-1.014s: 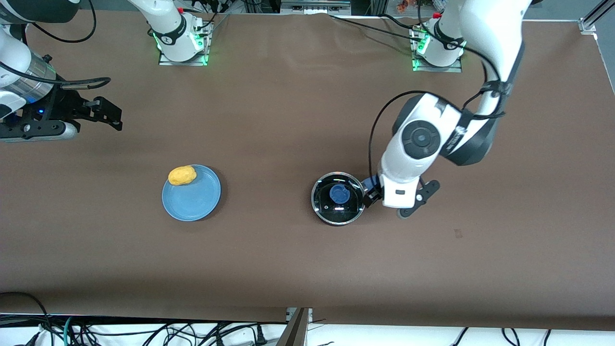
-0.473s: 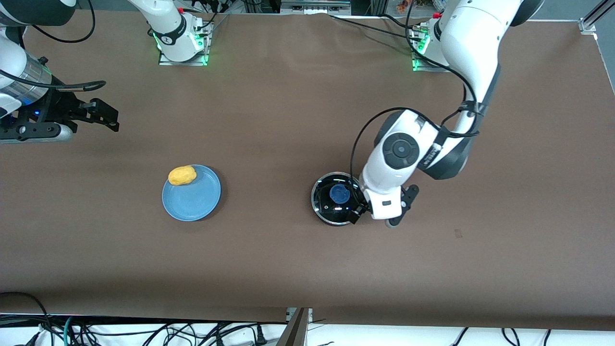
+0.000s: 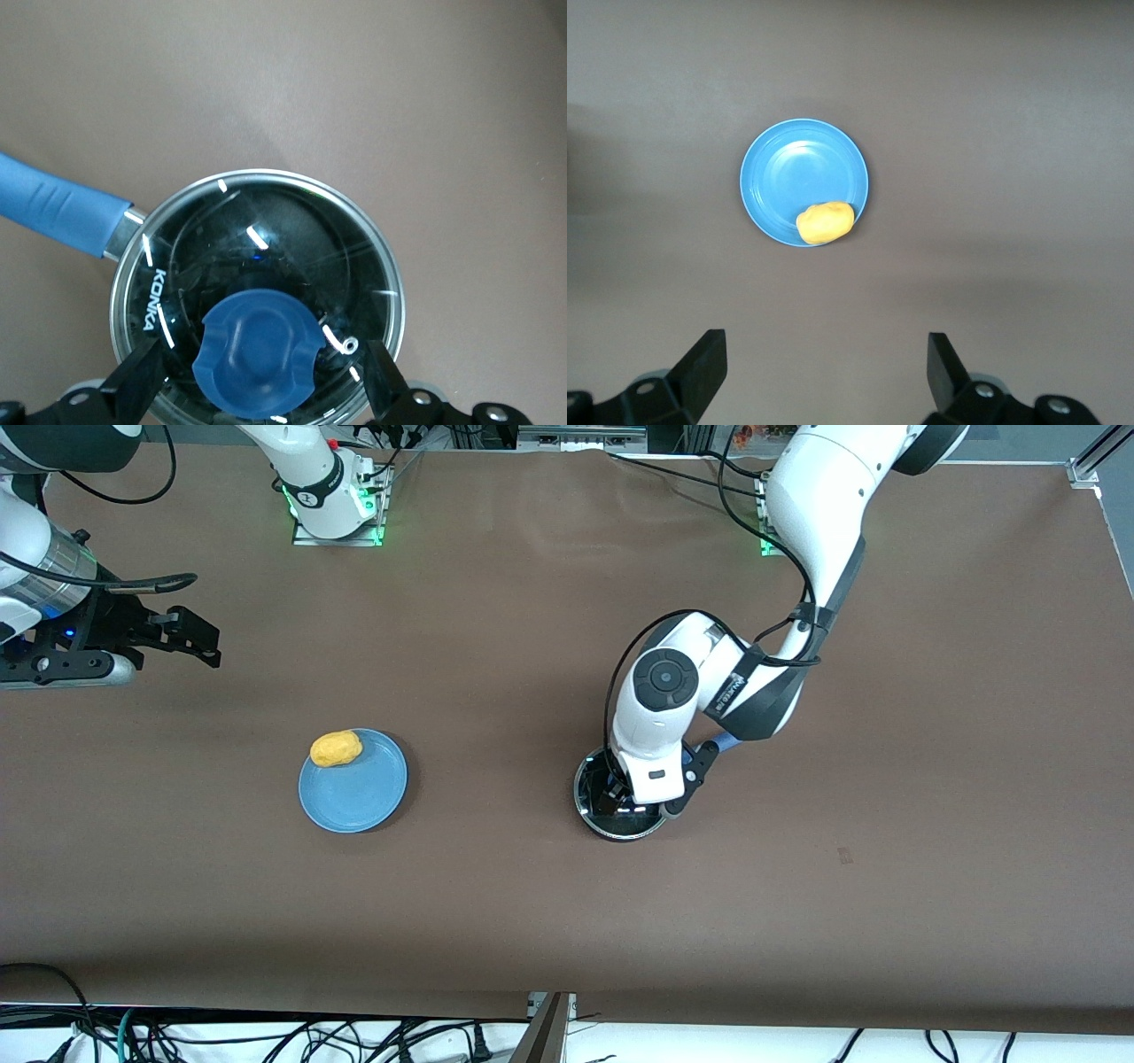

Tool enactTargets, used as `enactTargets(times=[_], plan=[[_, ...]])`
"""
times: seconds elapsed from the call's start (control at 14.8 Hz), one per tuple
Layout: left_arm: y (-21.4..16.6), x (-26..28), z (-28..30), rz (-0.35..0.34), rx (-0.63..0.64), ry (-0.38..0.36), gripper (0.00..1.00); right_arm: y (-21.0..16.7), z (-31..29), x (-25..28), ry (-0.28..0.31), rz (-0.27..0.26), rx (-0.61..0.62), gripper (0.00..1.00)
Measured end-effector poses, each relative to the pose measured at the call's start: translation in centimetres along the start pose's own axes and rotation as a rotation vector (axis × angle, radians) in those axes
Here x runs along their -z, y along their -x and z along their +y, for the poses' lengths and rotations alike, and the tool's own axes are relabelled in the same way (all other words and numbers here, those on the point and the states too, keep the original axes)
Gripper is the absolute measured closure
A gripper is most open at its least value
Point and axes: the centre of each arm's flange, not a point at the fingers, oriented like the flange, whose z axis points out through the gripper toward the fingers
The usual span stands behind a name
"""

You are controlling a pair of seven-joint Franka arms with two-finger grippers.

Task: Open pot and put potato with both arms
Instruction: 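Lower the left gripper and grasp the blue lid knob, then lift the glass lid off the saucepan with the left gripper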

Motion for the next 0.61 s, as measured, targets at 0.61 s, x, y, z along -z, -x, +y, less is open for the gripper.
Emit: enactTargets(times=[0.61], plan=[[0.3, -2.7, -0.4, -0.003, -0.003, -0.037, 0.00, 0.0, 0.0, 0.0, 0.000, 0.000, 0.000, 0.00]])
